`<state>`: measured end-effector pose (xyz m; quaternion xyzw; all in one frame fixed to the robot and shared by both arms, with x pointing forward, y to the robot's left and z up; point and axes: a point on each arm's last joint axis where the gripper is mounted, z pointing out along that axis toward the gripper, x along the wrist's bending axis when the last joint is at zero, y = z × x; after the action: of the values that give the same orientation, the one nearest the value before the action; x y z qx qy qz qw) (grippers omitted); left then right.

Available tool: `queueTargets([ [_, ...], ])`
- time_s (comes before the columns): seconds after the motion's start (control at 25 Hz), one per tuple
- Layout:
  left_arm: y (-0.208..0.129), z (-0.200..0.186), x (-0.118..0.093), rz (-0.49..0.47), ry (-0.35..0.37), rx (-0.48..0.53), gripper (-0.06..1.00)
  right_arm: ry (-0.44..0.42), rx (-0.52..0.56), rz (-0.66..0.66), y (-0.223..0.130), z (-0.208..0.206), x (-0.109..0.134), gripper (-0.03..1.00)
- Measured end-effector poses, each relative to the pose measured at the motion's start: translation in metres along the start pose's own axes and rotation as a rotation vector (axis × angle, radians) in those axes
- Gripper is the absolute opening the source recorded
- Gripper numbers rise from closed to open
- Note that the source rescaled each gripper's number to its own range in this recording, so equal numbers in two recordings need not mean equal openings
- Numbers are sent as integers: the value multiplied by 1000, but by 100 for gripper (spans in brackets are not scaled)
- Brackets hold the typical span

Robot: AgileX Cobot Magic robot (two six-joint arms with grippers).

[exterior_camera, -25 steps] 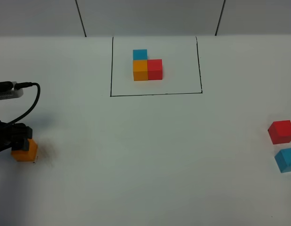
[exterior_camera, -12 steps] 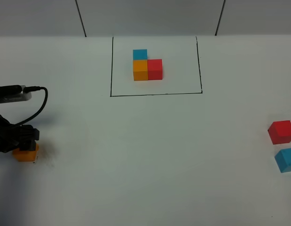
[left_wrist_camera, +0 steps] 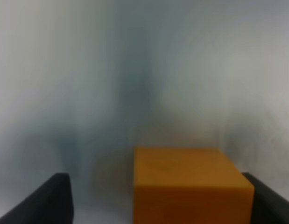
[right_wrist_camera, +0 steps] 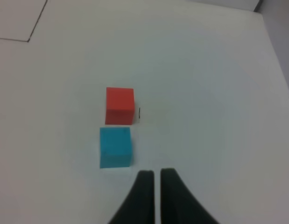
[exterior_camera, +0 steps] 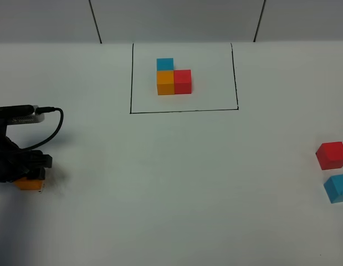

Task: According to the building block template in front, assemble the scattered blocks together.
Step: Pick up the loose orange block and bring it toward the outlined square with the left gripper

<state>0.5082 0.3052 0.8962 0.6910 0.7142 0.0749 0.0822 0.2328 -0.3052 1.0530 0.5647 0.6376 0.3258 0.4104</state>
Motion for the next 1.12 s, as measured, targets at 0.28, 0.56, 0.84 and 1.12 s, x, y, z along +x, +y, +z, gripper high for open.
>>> queueTargets([
  [0.28, 1, 0, 0, 2, 0, -12, 54, 0, 0, 0, 0, 0, 0, 0],
  [0.56, 0, -1, -4, 16, -3, -3, 54, 0, 0, 0, 0, 0, 0, 0],
  [0.84, 4, -30, -21, 51, -35, -32, 54, 0, 0, 0, 0, 0, 0, 0],
  [1.12, 20, -84, -53, 130, -91, -107, 54, 0, 0, 0, 0, 0, 0, 0],
])
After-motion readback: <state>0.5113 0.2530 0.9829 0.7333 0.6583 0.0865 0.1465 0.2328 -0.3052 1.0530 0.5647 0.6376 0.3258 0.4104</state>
